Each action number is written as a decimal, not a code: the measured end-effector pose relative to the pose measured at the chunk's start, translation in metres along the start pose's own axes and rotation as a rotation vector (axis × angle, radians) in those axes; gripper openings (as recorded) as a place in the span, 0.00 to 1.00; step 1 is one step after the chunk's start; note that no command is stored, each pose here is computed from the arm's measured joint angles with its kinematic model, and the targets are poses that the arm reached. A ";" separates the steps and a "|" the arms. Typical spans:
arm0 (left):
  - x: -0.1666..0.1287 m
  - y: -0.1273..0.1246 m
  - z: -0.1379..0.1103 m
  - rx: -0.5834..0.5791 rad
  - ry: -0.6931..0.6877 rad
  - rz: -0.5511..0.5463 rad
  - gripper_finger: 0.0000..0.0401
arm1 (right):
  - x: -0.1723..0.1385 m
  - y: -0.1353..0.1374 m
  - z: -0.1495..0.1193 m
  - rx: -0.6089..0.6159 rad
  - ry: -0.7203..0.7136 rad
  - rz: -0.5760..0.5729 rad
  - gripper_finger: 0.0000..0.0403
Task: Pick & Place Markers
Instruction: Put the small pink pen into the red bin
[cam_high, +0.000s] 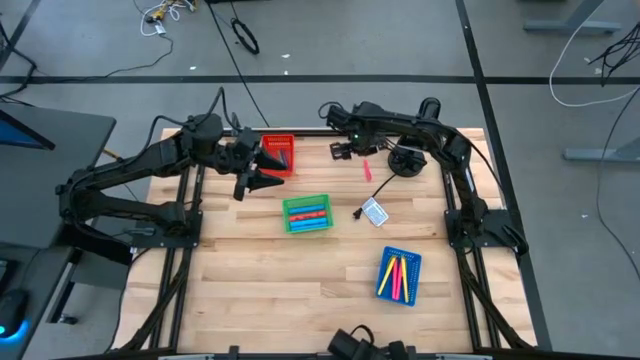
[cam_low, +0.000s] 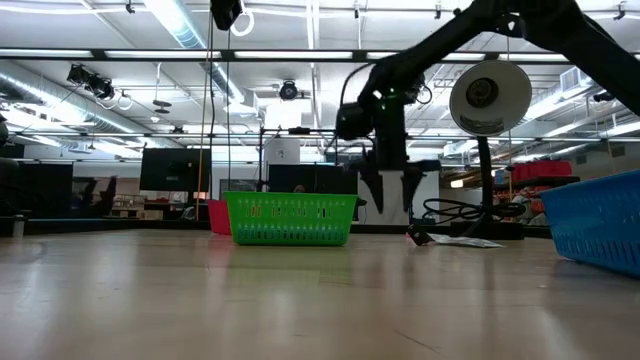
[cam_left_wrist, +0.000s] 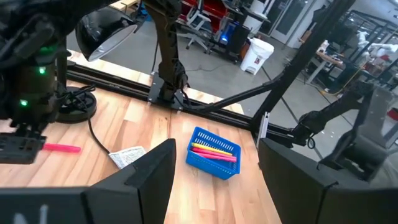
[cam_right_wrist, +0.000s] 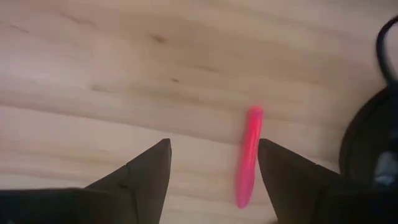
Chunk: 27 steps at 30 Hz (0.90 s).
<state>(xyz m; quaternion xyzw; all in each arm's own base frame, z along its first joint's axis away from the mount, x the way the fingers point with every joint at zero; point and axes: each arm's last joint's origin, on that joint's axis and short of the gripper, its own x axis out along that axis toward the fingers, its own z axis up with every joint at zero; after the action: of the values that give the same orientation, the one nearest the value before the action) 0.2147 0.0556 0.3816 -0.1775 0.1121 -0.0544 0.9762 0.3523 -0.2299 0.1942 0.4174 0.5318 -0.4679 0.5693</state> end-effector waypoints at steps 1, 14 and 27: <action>0.000 0.000 0.000 0.000 0.000 0.000 0.58 | 0.006 -0.003 -0.001 0.002 0.020 0.000 0.60; 0.000 0.000 0.000 0.025 0.001 0.009 0.58 | 0.052 -0.020 -0.020 -0.008 0.186 0.001 0.60; 0.000 0.001 0.000 0.026 0.000 0.011 0.58 | 0.055 -0.032 -0.007 -0.054 0.203 0.076 0.45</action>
<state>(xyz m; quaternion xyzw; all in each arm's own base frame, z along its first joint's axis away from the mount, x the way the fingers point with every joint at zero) 0.2152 0.0560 0.3812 -0.1643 0.1122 -0.0505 0.9787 0.3196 -0.2346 0.1398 0.4669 0.5829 -0.3870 0.5409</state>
